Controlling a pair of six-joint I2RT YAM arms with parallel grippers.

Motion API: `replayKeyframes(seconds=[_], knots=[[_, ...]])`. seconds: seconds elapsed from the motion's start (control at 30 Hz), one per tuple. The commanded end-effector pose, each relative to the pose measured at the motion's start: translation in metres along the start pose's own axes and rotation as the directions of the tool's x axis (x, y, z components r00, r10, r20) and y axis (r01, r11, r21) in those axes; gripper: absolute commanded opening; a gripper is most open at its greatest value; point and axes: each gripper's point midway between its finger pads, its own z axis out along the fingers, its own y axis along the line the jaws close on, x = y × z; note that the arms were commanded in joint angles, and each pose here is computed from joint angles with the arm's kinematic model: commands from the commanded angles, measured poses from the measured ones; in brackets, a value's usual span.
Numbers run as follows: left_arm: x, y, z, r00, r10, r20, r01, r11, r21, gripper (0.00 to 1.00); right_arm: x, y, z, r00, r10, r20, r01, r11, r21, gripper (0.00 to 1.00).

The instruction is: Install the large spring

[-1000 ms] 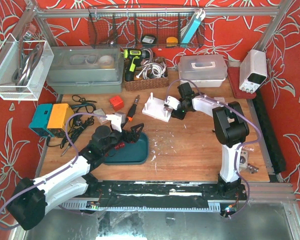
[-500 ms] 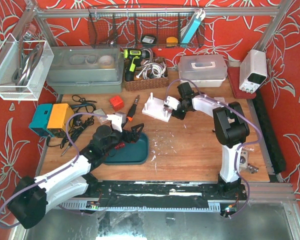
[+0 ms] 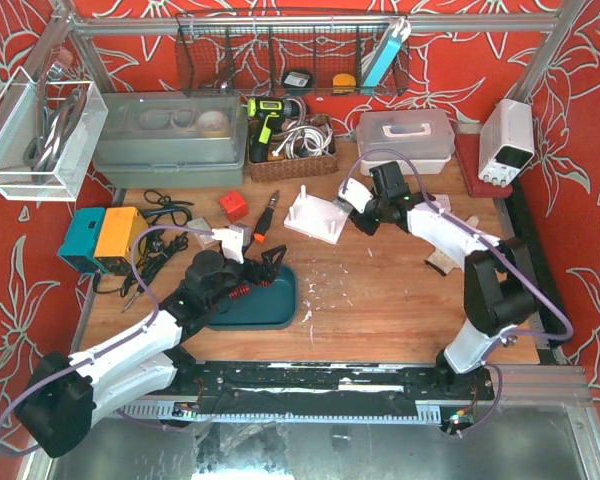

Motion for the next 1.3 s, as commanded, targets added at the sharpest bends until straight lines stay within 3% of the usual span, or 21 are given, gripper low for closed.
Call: replayKeyframes(seconds=[0.0, 0.13, 0.27, 0.4, 0.5, 0.67, 0.83, 1.1, 1.27], knots=[[-0.008, -0.002, 0.001, 1.000, 0.008, 0.024, -0.008, 1.000, -0.001, 1.00, 0.002, -0.027, -0.024, 0.977, 0.211, 0.019, -0.212, 0.963, 0.168, 0.00], [-0.008, -0.005, 0.001, 1.000, 0.000, 0.022, 0.000, 1.000, 0.017, 1.00, 0.038, -0.055, -0.036, 0.900, 0.436, 0.016, -0.411, 0.834, 0.369, 0.00], [-0.007, -0.006, 0.001, 1.000, -0.004, 0.018, 0.004, 1.000, 0.019, 1.00, 0.076, -0.072, -0.038, 0.824, 0.565, 0.030, -0.498, 0.699, 0.513, 0.00], [-0.007, -0.008, 0.001, 1.000, -0.009, 0.015, 0.008, 1.000, 0.030, 1.00, 0.125, -0.084, -0.034, 0.684, 0.722, -0.101, -0.521, 0.581, 0.625, 0.00], [-0.006, -0.007, 0.002, 1.000, -0.009, 0.010, 0.009, 1.000, 0.027, 1.00, 0.142, -0.089, -0.019, 0.628, 0.764, -0.150, -0.538, 0.565, 0.626, 0.00], [-0.005, -0.004, 0.003, 1.000, -0.009, 0.010, 0.009, 1.000, 0.011, 1.00, 0.164, -0.096, -0.010, 0.548, 0.826, -0.130, -0.600, 0.497, 0.627, 0.00], [-0.005, -0.004, 0.003, 1.000, -0.009, 0.008, 0.009, 1.000, 0.010, 1.00, 0.175, -0.097, -0.006, 0.505, 0.849, -0.152, -0.621, 0.480, 0.619, 0.13], [-0.003, -0.002, 0.006, 1.000, -0.008, 0.001, 0.008, 1.000, -0.001, 1.00, 0.176, -0.101, -0.014, 0.494, 0.857, -0.146, -0.620, 0.465, 0.632, 0.33], [-0.002, 0.001, 0.006, 1.000, -0.009, -0.001, 0.009, 1.000, -0.019, 1.00, 0.165, -0.097, -0.028, 0.492, 0.862, -0.121, -0.649, 0.456, 0.609, 0.39]])
